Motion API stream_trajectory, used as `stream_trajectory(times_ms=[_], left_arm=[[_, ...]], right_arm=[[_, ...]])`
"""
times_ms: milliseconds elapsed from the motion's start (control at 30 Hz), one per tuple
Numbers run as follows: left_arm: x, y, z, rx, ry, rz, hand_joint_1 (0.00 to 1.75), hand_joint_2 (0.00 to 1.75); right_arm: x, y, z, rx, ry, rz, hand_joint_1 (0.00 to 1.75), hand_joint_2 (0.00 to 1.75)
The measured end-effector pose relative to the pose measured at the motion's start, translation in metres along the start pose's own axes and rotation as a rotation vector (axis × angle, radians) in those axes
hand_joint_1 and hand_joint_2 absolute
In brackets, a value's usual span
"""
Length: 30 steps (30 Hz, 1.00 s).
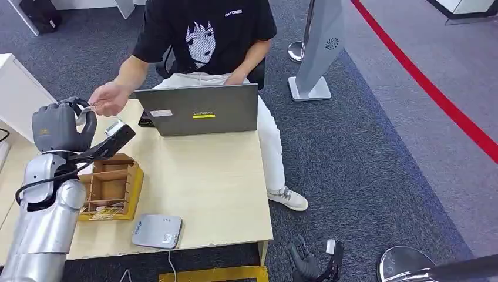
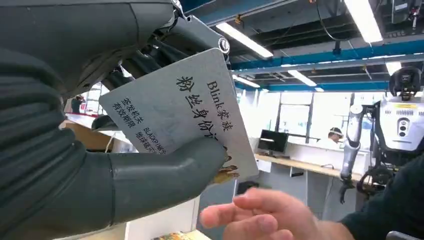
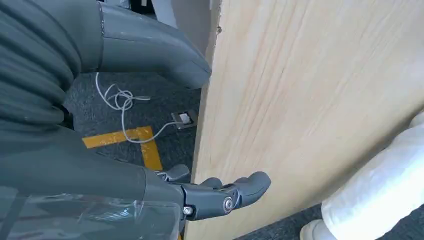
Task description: Pass the card to the sensor for recognition and then transmit it.
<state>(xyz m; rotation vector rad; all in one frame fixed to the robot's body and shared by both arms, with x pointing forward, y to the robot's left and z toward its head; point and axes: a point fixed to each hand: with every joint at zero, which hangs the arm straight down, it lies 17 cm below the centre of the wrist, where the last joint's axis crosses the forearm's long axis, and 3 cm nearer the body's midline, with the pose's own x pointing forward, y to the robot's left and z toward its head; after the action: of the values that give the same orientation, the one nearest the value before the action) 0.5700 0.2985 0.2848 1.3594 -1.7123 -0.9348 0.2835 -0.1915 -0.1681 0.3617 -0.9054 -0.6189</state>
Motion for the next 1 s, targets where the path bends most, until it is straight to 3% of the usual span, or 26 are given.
stream_trajectory(times_ms=[100, 200, 367, 500, 1000], left_arm=[[0.017, 0.012, 0.021, 0.085, -0.055, 0.019, 1.75, 1.75], [0.051, 0.013, 0.069, 0.130, -0.122, 0.051, 1.75, 1.75], [0.091, -0.006, 0.136, 0.086, -0.173, 0.114, 1.75, 1.75], [0.104, -0.026, 0.168, 0.017, -0.171, 0.153, 1.75, 1.75], [0.113, -0.058, 0.214, -0.091, -0.121, 0.254, 1.75, 1.75]], right_arm=[[0.002, -0.002, 0.001, -0.006, -0.016, -0.011, 0.00, 1.75], [0.003, -0.005, 0.003, -0.016, -0.032, -0.023, 0.00, 1.75], [0.002, -0.011, 0.006, -0.030, -0.043, -0.039, 0.00, 1.75], [0.002, -0.013, 0.008, -0.037, -0.048, -0.044, 0.00, 1.75], [0.002, -0.018, 0.009, -0.049, -0.053, -0.054, 0.00, 1.75]])
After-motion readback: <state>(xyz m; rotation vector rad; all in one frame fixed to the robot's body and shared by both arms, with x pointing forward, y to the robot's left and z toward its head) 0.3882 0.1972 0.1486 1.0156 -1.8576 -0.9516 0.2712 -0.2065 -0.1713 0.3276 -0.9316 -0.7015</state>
